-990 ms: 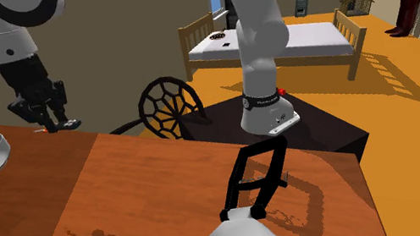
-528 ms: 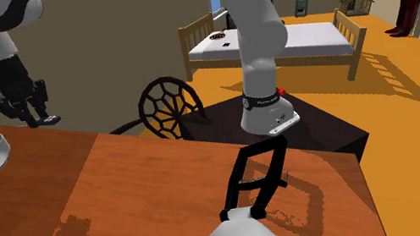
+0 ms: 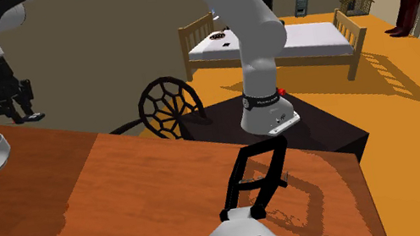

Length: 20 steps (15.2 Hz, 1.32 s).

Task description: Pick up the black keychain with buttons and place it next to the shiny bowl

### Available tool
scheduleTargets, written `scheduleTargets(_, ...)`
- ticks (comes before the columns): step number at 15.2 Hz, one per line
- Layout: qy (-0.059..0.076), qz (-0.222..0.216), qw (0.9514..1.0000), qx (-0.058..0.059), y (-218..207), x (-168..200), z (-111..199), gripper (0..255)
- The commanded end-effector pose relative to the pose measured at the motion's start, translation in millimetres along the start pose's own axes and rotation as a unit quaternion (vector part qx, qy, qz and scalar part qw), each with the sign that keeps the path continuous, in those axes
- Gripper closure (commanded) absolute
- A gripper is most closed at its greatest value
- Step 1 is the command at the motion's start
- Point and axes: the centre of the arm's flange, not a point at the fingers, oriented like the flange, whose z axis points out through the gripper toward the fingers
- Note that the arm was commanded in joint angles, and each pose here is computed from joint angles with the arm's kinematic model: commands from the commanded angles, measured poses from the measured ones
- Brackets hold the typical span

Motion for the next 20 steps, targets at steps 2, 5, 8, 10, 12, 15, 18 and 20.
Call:
scheduleTargets(2, 0.0, 0.0, 1.0, 0.0, 1, 3, 13, 255)
scheduleTargets(5, 0.0, 0.0, 1.0, 0.0, 1, 4, 29, 255)
scheduleTargets(8, 0.0, 0.0, 1.0, 0.0, 1, 5, 45, 255)
scheduleTargets(10, 0.0, 0.0, 1.0, 0.0, 1, 5, 55, 255)
scheduleTargets(12, 0.0, 0.0, 1.0, 0.0, 2, 6, 66, 255)
scheduleTargets(15, 0.0, 0.0, 1.0, 0.0, 2, 7, 82, 255)
scheduleTargets(18, 0.0, 0.0, 1.0, 0.0, 2, 8, 97, 255)
scheduleTargets(20, 0.0, 0.0, 1.0, 0.0, 2, 8, 108, 255)
